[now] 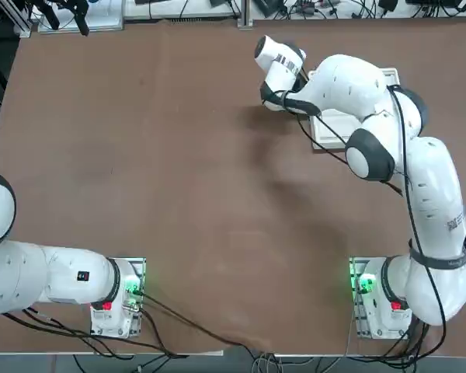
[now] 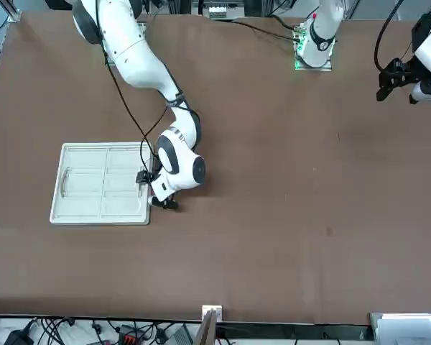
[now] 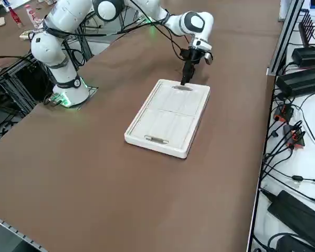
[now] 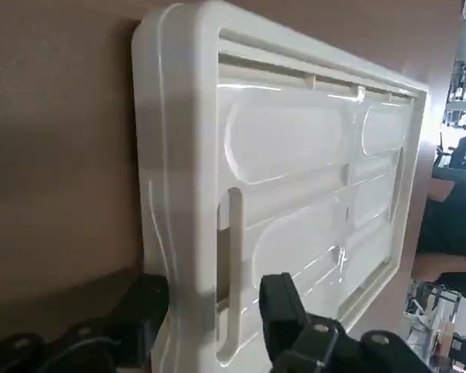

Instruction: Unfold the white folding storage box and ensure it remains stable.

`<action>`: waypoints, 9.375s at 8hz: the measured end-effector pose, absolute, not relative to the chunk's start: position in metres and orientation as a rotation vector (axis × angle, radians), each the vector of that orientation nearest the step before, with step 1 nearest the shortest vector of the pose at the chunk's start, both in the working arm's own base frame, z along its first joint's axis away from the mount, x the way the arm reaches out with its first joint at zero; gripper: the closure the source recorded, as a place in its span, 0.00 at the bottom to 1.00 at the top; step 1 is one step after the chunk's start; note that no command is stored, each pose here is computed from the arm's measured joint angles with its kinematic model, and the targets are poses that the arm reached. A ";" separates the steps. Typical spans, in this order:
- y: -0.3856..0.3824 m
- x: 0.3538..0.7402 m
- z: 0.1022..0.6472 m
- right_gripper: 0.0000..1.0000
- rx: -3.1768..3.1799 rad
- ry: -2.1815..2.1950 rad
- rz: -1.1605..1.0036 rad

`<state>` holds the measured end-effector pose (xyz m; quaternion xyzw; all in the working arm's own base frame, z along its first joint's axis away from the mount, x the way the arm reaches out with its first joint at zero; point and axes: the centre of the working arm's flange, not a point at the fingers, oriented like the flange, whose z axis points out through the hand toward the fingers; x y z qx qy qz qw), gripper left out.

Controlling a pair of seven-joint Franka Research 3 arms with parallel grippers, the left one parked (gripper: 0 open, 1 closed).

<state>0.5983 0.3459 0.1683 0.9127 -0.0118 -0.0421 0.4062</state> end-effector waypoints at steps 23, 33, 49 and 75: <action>0.383 0.574 0.255 0.71 1.923 0.072 0.072; 0.397 0.561 0.252 0.71 1.699 0.097 0.174; 0.398 0.552 0.249 0.71 1.652 0.149 0.094; 0.333 0.597 0.513 0.50 2.596 0.353 -0.147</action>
